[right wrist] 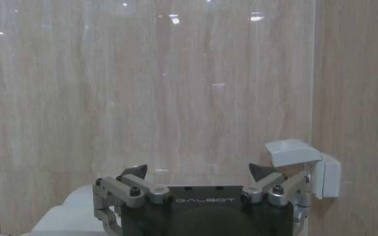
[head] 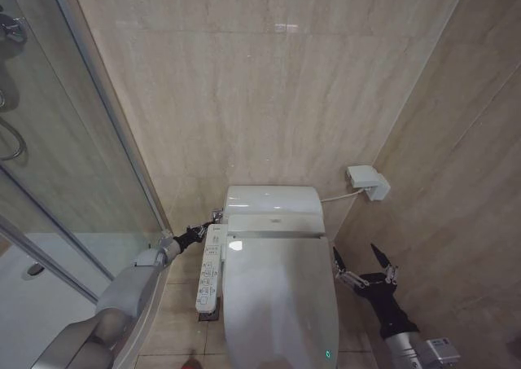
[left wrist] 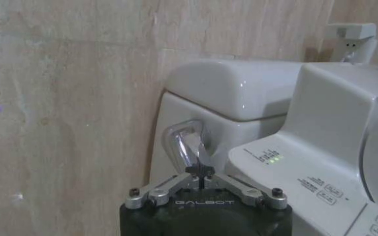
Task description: Open the toilet lid, clean the toilet bowl with a toilet brush, close the toilet lid, and flush.
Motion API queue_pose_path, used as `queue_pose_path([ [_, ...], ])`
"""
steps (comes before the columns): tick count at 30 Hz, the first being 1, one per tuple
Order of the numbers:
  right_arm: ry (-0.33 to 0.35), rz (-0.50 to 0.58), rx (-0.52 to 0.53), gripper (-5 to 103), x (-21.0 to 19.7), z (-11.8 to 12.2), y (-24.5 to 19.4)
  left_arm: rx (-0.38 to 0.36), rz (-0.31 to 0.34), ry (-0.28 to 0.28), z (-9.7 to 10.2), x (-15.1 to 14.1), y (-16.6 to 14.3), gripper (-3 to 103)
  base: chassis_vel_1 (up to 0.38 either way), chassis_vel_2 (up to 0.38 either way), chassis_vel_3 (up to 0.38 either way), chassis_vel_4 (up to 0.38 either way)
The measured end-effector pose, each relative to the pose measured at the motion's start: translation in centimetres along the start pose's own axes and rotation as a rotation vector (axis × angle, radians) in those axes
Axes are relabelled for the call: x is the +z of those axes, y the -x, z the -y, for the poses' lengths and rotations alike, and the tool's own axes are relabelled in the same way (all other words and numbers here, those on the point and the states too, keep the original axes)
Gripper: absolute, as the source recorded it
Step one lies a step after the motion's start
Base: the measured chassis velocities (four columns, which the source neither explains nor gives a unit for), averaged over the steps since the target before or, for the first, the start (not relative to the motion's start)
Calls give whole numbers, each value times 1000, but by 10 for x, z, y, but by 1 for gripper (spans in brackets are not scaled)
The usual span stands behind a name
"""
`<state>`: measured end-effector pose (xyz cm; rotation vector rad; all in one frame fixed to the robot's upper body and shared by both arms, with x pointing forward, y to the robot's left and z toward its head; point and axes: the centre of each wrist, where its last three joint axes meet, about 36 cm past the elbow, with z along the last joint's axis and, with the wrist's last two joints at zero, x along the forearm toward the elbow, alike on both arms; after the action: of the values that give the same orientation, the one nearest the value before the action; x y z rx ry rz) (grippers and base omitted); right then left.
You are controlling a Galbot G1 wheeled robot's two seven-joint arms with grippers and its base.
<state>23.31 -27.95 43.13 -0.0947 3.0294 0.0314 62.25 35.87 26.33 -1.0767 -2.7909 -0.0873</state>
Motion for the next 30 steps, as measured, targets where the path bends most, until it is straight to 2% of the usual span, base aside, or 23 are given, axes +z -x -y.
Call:
queue_pose_path([
  [10,0,0,0,100,0,0,0,-38,-10,-39,3,9,-7,0,0,0,0,0],
  [21,0,0,0,100,0,0,0,-61,14,-38,11,9,-8,0,0,0,0,0],
  [22,0,0,0,100,0,0,0,-92,25,-26,15,4,-8,0,0,0,0,0],
  [24,0,0,0,100,0,0,0,-221,39,2,30,-11,-9,0,0,0,0,0],
  [25,0,0,0,100,0,0,0,-221,39,2,30,-11,-9,0,0,0,0,0],
  [28,0,0,0,100,0,0,0,-397,43,-15,53,-19,-15,0,0,0,0,0],
  [29,0,0,0,100,0,0,0,-397,43,-15,53,-19,-15,0,0,0,0,0],
  [30,0,0,0,100,0,0,0,-446,47,-21,60,-23,-16,0,0,0,0,0],
])
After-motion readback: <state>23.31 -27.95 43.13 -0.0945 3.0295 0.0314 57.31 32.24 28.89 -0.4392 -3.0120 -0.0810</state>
